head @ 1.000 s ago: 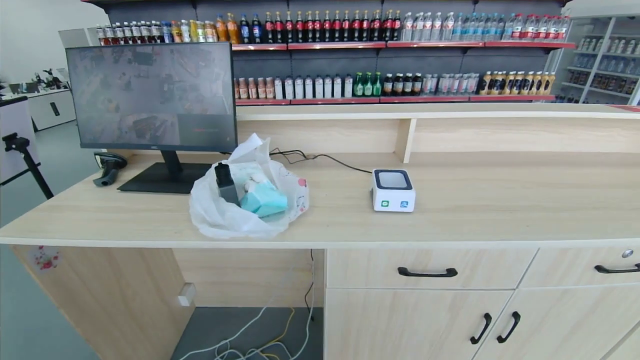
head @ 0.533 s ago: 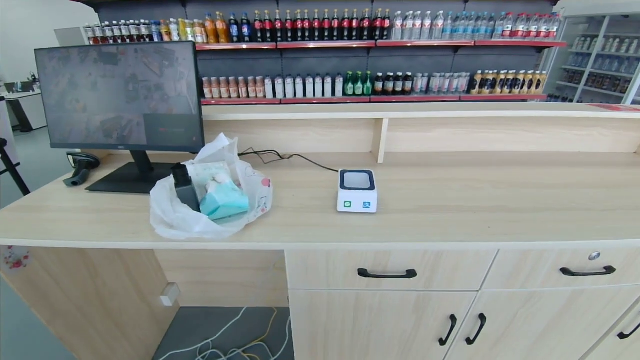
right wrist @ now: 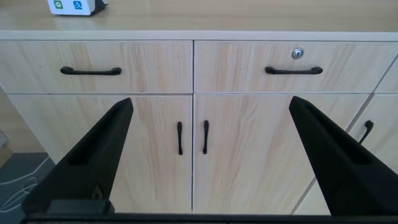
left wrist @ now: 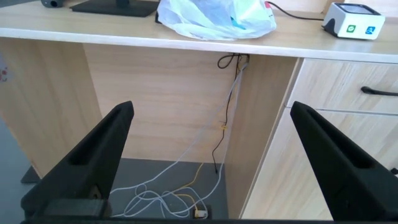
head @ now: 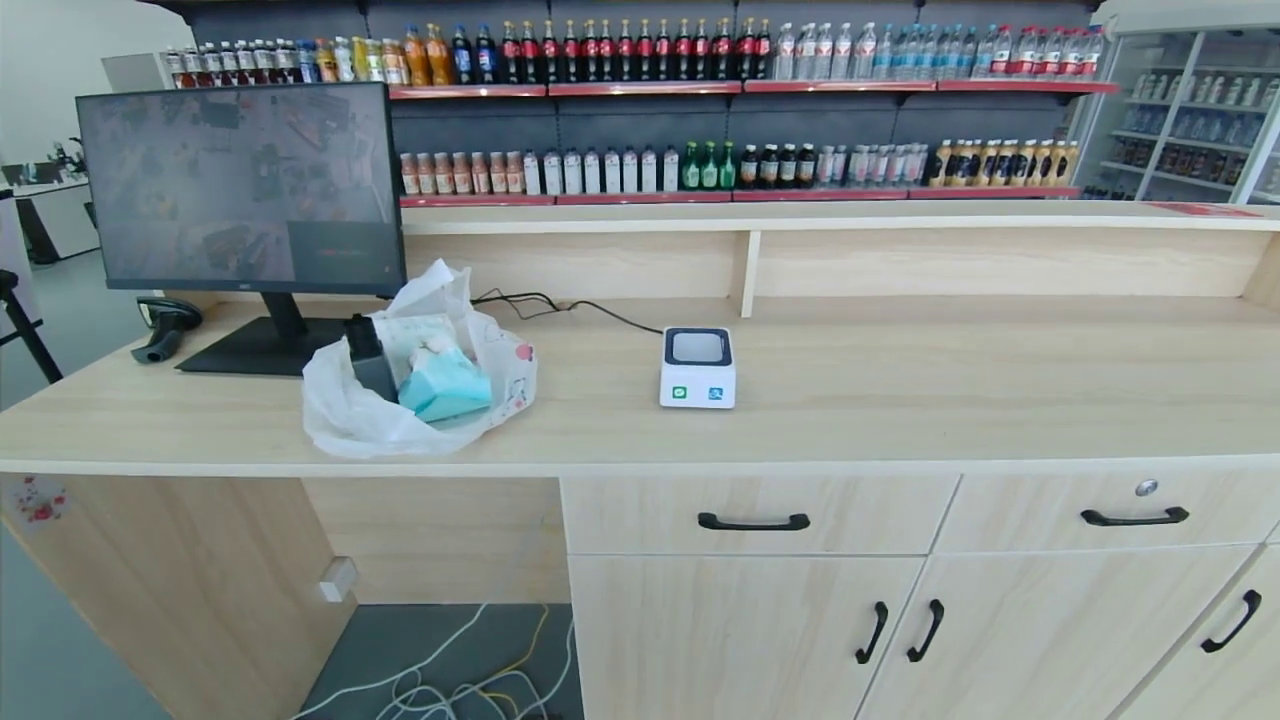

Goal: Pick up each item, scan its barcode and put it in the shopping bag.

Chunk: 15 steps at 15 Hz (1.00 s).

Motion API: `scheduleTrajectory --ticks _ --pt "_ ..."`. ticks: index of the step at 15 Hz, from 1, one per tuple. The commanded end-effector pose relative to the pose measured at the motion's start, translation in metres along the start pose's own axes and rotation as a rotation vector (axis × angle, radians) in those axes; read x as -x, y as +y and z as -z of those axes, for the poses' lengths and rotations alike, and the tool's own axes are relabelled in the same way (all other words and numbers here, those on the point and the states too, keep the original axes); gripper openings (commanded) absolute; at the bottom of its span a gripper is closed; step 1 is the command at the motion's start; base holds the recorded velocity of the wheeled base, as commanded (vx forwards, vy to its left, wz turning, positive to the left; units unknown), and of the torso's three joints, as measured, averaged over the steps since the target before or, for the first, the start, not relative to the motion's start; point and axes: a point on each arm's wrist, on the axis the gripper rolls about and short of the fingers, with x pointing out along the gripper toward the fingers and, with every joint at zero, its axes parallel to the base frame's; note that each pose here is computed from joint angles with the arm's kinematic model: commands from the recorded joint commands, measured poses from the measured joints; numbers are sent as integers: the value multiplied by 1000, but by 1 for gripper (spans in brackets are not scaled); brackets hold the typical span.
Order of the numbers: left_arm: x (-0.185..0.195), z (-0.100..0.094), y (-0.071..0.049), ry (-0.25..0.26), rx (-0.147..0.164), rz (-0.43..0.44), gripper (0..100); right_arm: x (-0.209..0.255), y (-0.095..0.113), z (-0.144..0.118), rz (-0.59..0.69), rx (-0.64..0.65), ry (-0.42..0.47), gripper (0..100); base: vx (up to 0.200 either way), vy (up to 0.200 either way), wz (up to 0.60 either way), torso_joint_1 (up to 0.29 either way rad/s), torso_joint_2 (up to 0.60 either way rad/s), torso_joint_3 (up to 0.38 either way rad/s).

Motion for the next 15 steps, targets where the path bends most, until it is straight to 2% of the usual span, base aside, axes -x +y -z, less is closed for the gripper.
scheduleTrajectory --ticks 1,2,15 --pt "0 0 0 -1 0 -1 100 0 0 0 1 0 2 100 -200 0 0 -7 -7 2" --pt "0 0 0 -1 0 -1 100 0 0 0 0 0 2 100 -200 0 0 2 2 -2" --pt "0 0 0 -1 2 -4 100 0 0 0 1 -46 2 100 0 0 0 0 0 0"
